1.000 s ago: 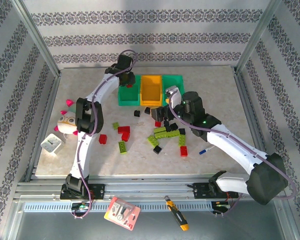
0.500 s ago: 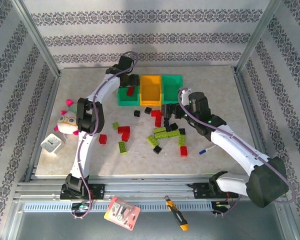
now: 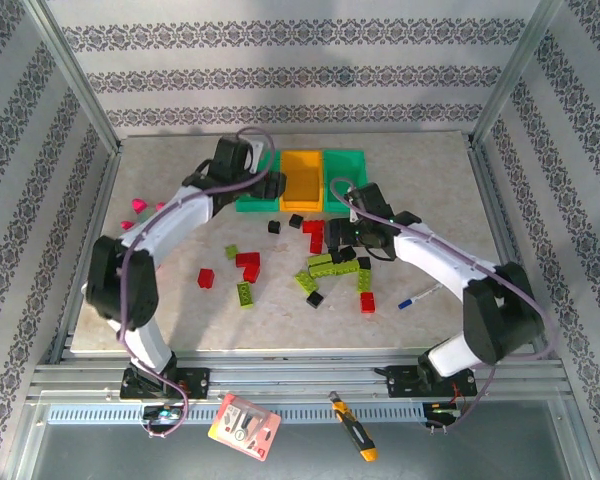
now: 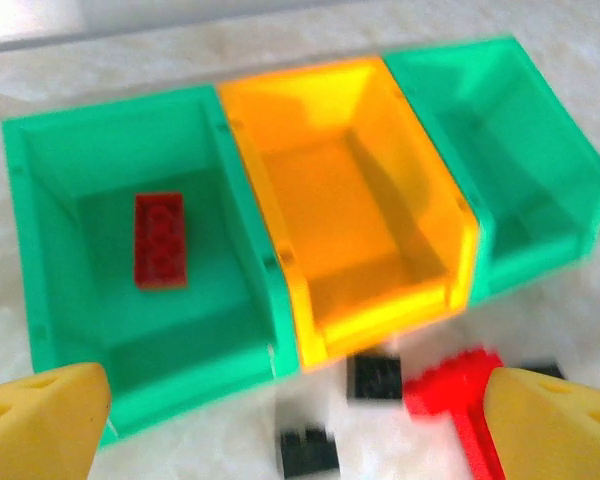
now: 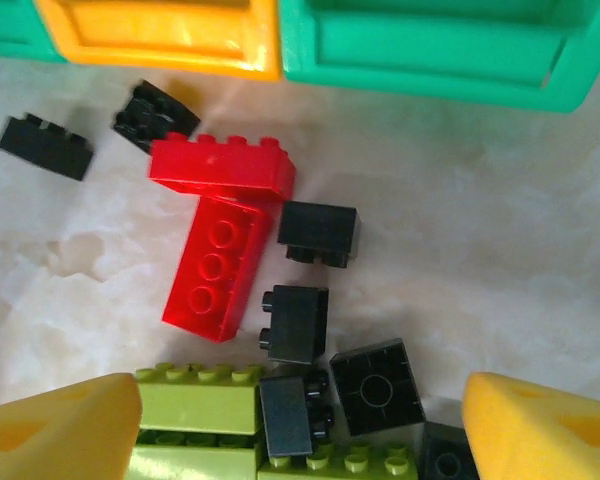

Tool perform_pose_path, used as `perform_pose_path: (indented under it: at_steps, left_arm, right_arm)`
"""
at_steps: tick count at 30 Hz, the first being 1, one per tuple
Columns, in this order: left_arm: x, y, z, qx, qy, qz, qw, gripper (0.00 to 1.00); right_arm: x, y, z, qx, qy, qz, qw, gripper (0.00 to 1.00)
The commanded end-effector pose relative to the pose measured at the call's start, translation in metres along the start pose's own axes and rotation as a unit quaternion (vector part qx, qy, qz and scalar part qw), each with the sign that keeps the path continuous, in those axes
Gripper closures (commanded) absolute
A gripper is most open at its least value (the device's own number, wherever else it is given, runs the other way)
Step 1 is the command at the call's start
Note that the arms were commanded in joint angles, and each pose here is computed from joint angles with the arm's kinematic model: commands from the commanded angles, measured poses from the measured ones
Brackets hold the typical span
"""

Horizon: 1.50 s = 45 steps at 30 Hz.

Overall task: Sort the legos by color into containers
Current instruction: Pick up the lego from the center of the table.

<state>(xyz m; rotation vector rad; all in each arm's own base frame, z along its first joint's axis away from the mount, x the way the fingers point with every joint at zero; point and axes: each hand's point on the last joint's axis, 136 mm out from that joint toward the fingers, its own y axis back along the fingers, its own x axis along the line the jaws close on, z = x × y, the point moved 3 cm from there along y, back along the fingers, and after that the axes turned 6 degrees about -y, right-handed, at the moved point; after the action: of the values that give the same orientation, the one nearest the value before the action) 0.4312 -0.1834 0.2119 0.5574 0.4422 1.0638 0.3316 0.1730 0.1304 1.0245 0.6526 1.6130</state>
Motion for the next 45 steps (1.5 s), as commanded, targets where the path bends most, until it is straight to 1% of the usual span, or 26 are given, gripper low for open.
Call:
perform_pose_path:
  at_steps: [1,2,5,7,8,10,12,16,18,24,28,33,35,38,42,45]
  left_arm:
    - [-0.031,0.022,-0.009,-0.067,-0.103,-0.049,0.991,0.02]
    - [-0.039,0.029,-0.016,-0.068,-0.114,-0.060,0.989,0.00]
    - [-0.062,0.046,-0.044,-0.059,-0.144,-0.095,0.983,0.01]
    - [-0.078,0.056,-0.061,-0.064,-0.171,-0.119,0.976,0.01]
    - [-0.083,0.060,-0.068,-0.069,-0.177,-0.123,0.974,0.01]
    - [-0.089,0.066,-0.079,-0.090,-0.171,-0.124,0.973,0.01]
    - [-0.091,0.070,-0.085,-0.102,-0.159,-0.128,0.974,0.01]
    - [-0.094,0.070,-0.097,-0.090,-0.157,-0.128,0.975,0.01]
    - [-0.093,0.068,-0.101,-0.080,-0.159,-0.127,0.976,0.01]
    - [-0.096,0.064,-0.105,-0.076,-0.175,-0.128,0.973,0.01]
    - [-0.096,0.062,-0.106,-0.075,-0.181,-0.126,0.972,0.01]
    - [-0.095,0.062,-0.108,-0.074,-0.182,-0.126,0.972,0.01]
    - [-0.095,0.060,-0.110,-0.073,-0.177,-0.125,0.973,0.01]
    - [-0.095,0.060,-0.110,-0.075,-0.174,-0.126,0.974,0.01]
    - [-0.096,0.059,-0.108,-0.078,-0.171,-0.127,0.974,0.01]
    - [-0.098,0.058,-0.107,-0.082,-0.168,-0.132,0.973,0.01]
  right_arm:
    - [0.002,-0.013,0.006,0.016,-0.010,-0.017,1.000,0.25]
    - [0.002,-0.018,0.006,0.024,-0.011,-0.019,0.999,0.25]
    - [0.003,-0.035,0.008,0.042,-0.011,-0.026,0.999,0.27]
    - [0.003,-0.047,0.010,0.050,-0.011,-0.028,0.998,0.29]
    - [0.004,-0.051,0.012,0.053,-0.011,-0.030,0.998,0.31]
    - [0.002,-0.061,0.014,0.062,-0.007,-0.046,0.997,0.38]
    - [-0.001,-0.071,0.016,0.066,-0.003,-0.055,0.996,0.41]
    - [-0.005,-0.086,0.018,0.074,0.006,-0.070,0.995,0.49]
    - [-0.001,-0.090,0.022,0.076,0.011,-0.066,0.995,0.51]
    - [0.000,-0.098,0.031,0.070,0.010,-0.073,0.995,0.63]
    - [0.004,-0.091,0.037,0.062,0.011,-0.067,0.996,0.71]
    - [0.005,-0.080,0.041,0.053,0.012,-0.067,0.996,0.73]
    - [0.011,-0.053,0.049,0.030,0.010,-0.052,0.998,0.74]
    - [0.014,-0.031,0.060,0.005,0.002,-0.038,0.999,0.74]
    - [0.019,-0.007,0.084,-0.037,0.007,-0.025,0.999,0.74]
    - [0.016,0.001,0.109,-0.069,0.011,-0.027,0.997,0.74]
